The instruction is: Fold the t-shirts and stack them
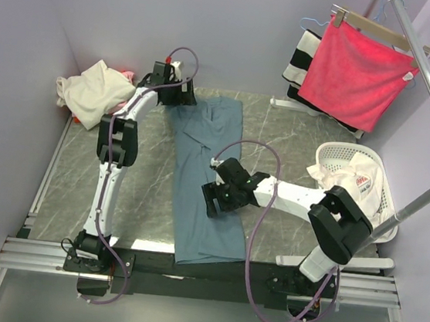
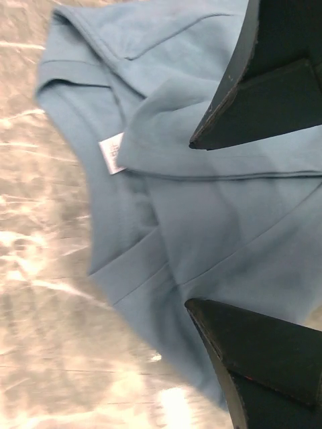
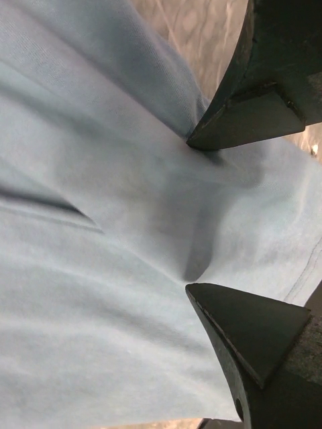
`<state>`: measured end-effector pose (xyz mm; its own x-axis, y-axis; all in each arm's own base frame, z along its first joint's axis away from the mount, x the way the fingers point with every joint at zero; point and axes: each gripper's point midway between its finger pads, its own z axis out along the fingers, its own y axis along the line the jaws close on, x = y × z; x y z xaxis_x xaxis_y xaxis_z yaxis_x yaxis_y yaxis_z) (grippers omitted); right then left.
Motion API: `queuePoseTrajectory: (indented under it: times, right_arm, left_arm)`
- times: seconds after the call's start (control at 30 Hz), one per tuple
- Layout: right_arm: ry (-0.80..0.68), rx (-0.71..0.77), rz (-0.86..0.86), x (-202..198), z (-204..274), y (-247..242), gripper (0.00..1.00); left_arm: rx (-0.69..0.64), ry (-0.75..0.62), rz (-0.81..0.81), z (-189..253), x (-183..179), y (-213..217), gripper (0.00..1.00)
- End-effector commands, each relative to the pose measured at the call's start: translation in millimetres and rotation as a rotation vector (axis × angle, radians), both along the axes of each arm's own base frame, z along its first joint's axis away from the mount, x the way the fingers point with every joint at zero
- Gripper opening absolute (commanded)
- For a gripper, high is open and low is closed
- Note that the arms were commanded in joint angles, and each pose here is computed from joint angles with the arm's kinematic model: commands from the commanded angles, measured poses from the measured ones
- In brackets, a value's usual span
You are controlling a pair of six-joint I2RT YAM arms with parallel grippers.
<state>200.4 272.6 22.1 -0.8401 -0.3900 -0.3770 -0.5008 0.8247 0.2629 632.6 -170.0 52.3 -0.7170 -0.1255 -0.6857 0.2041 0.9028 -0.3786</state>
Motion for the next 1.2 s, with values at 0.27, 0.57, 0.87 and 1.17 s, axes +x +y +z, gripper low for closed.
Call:
queuePoseTrajectory:
  times: [0.27, 0.57, 0.87, 1.17]
  right_arm:
    - [0.319, -0.103, 0.096, -99.8, -41.8, -34.8, 0.87]
    - [-0.124, -0.093, -0.036, 1.8, 41.1, -11.8, 0.88]
    - [-0.340, -0.050, -0.484, 155.2, 111.8, -77.2, 0.90]
    - [-0.361, -0.022, -0.458, 256.4, 132.7, -48.3, 0.89]
  left_arm:
    - [-0.058, -0.138, -0.029, 28.6, 39.4, 27.1, 1.00]
    - [-0.180, -0.283, -0.077, 104.2, 43.8, 11.9, 1.00]
    - [-0.216, -0.228, 0.001, 160.0, -29.5, 14.6, 1.00]
    - [-0.265, -0.061, -0.149, 121.6, -52.1, -38.5, 0.99]
